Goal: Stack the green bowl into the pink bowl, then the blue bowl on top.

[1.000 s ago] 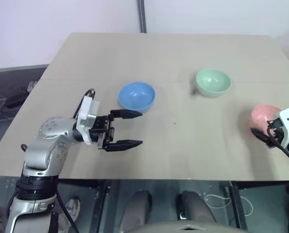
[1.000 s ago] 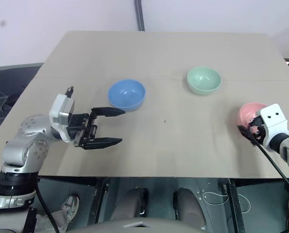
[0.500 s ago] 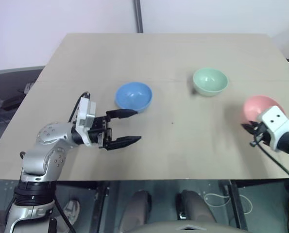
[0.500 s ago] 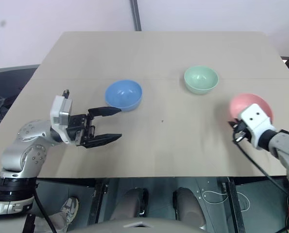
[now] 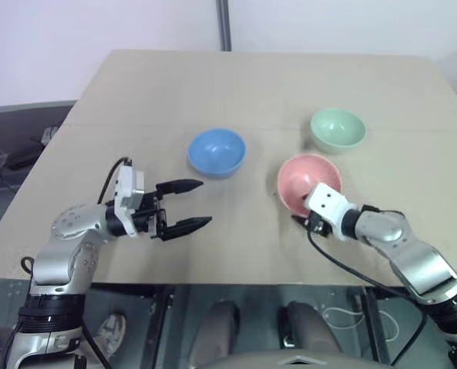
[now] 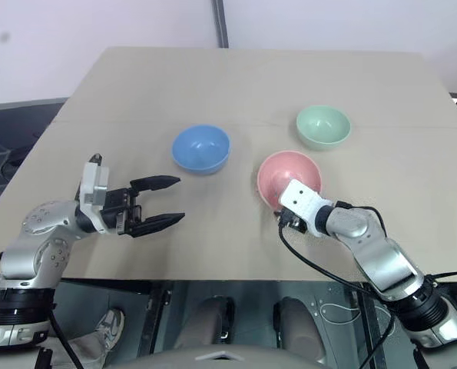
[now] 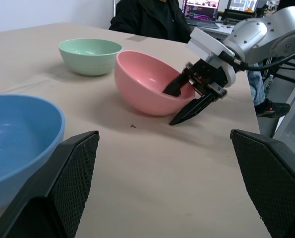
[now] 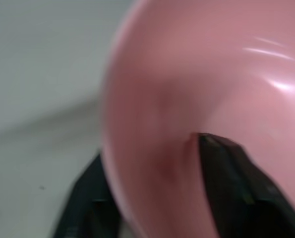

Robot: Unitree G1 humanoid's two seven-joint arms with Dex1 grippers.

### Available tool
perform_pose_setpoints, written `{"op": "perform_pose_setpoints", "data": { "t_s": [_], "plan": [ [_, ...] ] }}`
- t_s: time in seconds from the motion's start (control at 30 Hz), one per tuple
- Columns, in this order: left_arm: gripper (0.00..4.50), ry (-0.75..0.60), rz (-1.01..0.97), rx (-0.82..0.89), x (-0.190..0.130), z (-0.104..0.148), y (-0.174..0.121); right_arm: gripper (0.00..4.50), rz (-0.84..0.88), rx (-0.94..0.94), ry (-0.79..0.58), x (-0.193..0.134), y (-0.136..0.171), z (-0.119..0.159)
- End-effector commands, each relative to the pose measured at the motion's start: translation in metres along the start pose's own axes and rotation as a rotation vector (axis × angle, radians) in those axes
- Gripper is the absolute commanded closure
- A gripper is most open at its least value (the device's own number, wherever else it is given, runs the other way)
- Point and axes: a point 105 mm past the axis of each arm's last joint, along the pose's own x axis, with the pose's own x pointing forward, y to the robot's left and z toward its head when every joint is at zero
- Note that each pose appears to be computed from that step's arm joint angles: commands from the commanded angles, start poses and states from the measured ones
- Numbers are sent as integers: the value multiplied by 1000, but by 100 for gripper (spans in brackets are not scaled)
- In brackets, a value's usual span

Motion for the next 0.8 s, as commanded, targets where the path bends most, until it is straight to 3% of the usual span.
{"op": "perform_pose_setpoints", "data": {
  "t_s": [0.03, 0.13, 0.23, 0.33, 0.47, 0.73, 0.8],
  "plan": [
    [0, -22, 1, 44, -1, 11, -3, 105, 31, 28, -172, -27, -5, 49],
    [0, -26, 4, 42, 0, 12, -4, 105, 65, 82, -295, -48, -12, 84],
    [0, -32, 3, 39, 2, 12, -6, 105, -48, 32, -259, -51, -53, 85],
    [0, -40, 0, 36, 5, 14, -8, 105, -204, -102, -101, -41, -111, 49],
    [0, -44, 4, 34, 5, 15, -10, 105, -232, -206, 13, -24, -150, 13],
    [0, -41, 47, 33, 1, 18, -14, 105, -207, -261, 60, 9, -179, -5],
    [0, -40, 54, 32, 0, 17, -16, 157, -213, -268, 60, 14, -182, -5]
  ]
}}
